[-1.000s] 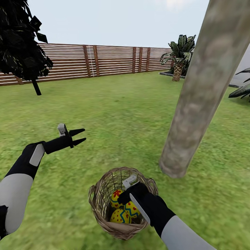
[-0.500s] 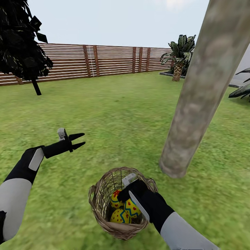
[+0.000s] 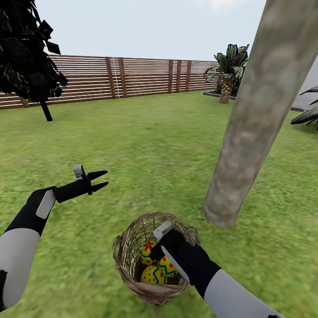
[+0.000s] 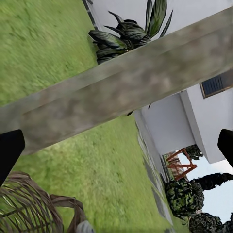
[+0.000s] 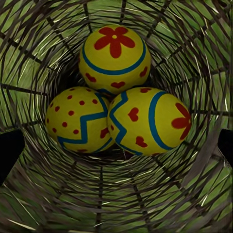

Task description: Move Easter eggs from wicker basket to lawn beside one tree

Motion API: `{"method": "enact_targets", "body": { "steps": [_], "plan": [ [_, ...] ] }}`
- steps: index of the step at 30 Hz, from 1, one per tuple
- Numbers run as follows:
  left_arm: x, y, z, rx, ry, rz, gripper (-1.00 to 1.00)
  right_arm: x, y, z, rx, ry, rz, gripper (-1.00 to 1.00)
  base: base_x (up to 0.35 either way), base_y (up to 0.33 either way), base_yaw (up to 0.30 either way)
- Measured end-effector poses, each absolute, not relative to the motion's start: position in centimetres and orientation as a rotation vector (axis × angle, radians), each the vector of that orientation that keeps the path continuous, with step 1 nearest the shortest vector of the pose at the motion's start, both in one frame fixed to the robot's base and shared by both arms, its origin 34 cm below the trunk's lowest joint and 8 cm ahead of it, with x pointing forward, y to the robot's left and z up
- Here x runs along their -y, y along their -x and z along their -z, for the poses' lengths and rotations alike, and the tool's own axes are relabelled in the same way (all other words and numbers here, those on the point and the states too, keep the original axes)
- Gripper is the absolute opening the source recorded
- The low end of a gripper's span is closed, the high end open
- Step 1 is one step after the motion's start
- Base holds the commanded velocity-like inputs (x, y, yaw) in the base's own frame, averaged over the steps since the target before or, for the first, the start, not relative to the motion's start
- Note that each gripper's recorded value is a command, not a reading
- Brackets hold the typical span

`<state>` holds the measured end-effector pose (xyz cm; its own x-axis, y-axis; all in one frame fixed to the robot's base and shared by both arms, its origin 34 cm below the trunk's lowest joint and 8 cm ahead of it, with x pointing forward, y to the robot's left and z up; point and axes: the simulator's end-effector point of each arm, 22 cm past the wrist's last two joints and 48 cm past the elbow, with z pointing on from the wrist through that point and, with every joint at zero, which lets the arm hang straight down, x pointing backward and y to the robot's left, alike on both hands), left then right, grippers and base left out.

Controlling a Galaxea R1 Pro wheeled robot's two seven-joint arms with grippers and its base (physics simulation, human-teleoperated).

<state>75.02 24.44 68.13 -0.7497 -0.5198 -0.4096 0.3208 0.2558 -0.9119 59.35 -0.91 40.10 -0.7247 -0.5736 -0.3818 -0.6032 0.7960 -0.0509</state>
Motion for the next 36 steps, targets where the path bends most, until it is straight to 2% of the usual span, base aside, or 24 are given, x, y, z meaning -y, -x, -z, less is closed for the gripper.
{"method": "enact_targets", "body": {
  "steps": [5,6,7,21,36],
  "plan": [
    [-24.3,-75.0,-68.1,-1.849,0.18,1.573,1.0,0.8,-59.2,-40.0,-2.581,0.942,-0.082,1.0,0.0,0.0,0.0],
    [-24.3,-75.0,-68.1,-1.849,0.18,1.574,1.0,-0.4,-57.8,-39.5,-2.471,1.169,0.037,1.0,0.0,0.0,0.0],
    [-24.3,-75.0,-68.1,-1.849,0.18,1.574,1.0,-0.8,-57.8,-39.8,-2.438,1.214,0.047,1.0,0.0,0.0,0.0],
    [-23.9,-75.0,-68.1,-1.848,0.177,1.582,1.0,-2.2,-58.0,-41.7,-2.288,1.414,0.062,1.0,0.0,0.0,0.0],
    [-23.8,-75.0,-68.1,-1.848,0.177,1.582,1.0,-2.0,-55.2,-40.9,-2.248,1.621,-0.204,1.0,0.0,0.0,0.0]
  ]
}}
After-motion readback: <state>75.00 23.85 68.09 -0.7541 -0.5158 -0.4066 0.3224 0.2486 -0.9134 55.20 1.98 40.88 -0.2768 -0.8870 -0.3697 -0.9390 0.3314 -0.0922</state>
